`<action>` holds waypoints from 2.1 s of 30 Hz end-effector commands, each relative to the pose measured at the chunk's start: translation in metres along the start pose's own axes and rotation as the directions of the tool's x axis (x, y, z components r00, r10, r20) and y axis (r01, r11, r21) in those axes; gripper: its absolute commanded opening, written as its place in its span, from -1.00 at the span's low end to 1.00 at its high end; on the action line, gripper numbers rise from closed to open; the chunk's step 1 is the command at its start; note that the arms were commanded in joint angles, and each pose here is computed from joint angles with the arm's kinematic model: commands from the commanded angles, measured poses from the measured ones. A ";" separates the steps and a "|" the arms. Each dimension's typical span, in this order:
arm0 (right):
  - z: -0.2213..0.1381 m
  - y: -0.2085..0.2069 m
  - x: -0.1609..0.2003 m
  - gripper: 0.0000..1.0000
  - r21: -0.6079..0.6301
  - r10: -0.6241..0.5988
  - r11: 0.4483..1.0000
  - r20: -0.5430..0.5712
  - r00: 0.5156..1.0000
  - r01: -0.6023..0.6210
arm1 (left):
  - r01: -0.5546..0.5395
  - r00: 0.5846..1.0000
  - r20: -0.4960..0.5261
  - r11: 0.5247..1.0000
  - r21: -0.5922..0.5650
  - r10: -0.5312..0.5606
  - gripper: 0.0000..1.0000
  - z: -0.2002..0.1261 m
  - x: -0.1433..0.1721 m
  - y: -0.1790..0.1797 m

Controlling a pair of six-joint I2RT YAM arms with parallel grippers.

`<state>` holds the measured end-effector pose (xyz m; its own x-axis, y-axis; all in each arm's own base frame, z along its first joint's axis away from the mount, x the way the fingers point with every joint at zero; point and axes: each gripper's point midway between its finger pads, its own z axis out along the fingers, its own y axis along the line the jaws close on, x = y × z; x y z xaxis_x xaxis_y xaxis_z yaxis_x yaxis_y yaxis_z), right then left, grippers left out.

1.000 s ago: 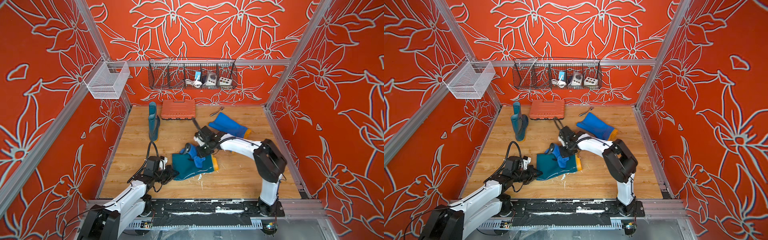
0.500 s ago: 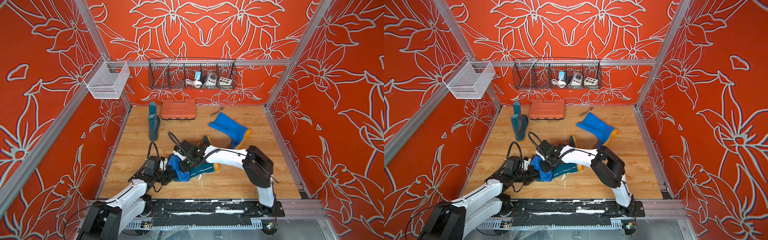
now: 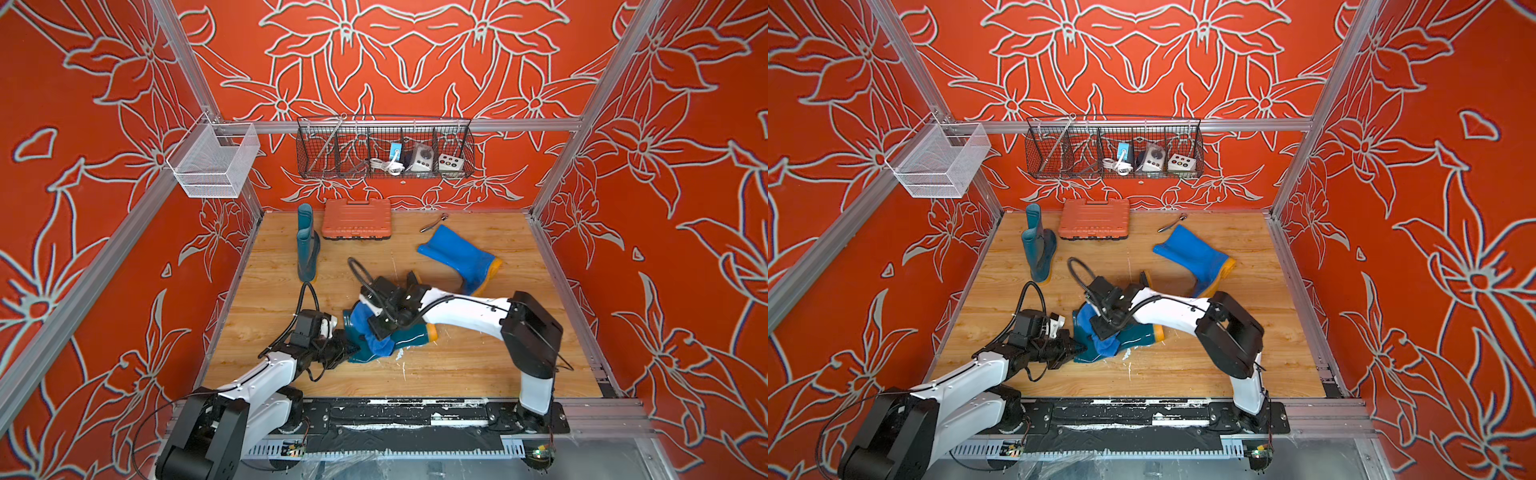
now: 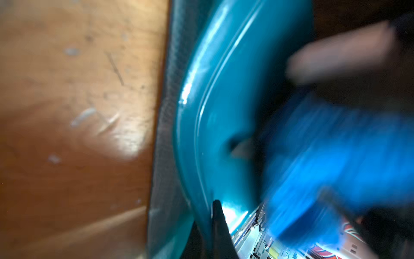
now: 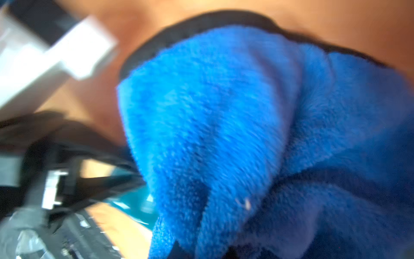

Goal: Wipe the rubber boots with a cloth
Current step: Wipe the dirt off the rubber boot.

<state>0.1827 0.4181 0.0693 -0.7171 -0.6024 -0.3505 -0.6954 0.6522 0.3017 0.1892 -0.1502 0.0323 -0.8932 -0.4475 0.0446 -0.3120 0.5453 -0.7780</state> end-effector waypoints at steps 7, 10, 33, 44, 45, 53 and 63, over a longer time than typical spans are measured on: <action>-0.046 -0.117 0.042 -1.00 0.058 0.289 0.954 0.071 0.955 -0.293 | -0.023 1.000 0.010 0.997 0.075 0.023 -1.00 -0.009 -0.006 -0.030; -0.048 -0.108 0.041 -1.00 0.053 0.252 0.965 0.072 0.965 -0.256 | -0.024 1.000 0.003 0.996 0.091 0.024 -1.00 -0.010 -0.008 -0.037; -0.049 -0.016 0.041 -1.00 0.024 -0.120 0.993 0.186 0.975 0.118 | 0.016 1.000 -0.020 0.975 0.223 -0.011 -1.00 -0.028 -0.014 -0.090; -0.053 -0.087 0.078 -1.00 0.192 -0.006 0.981 0.103 0.995 -0.014 | 0.001 0.999 -0.039 0.970 0.243 0.009 -1.00 -0.037 -0.016 -0.102; -0.057 -0.112 0.094 -1.00 0.209 0.086 0.973 0.085 0.993 -0.102 | -0.011 0.999 -0.039 0.971 0.238 0.021 -1.00 -0.038 -0.017 -0.103; -0.083 -0.122 0.119 -1.00 0.089 0.252 0.961 0.104 0.962 -0.262 | -0.094 0.992 -0.064 0.978 0.185 0.107 -1.00 -0.040 -0.020 -0.105; -0.098 -0.099 0.044 -1.00 0.183 0.033 0.982 0.022 0.999 -0.036 | -0.190 0.973 -0.103 0.971 0.146 0.206 -1.00 -0.054 -0.008 -0.111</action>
<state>0.1945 0.3098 0.1135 -0.7353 -0.5272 -0.4259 -0.6551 0.7139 0.2473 0.2238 -0.1684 0.1391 -0.9528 -0.3032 -0.0146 -0.1469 0.5027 -0.8519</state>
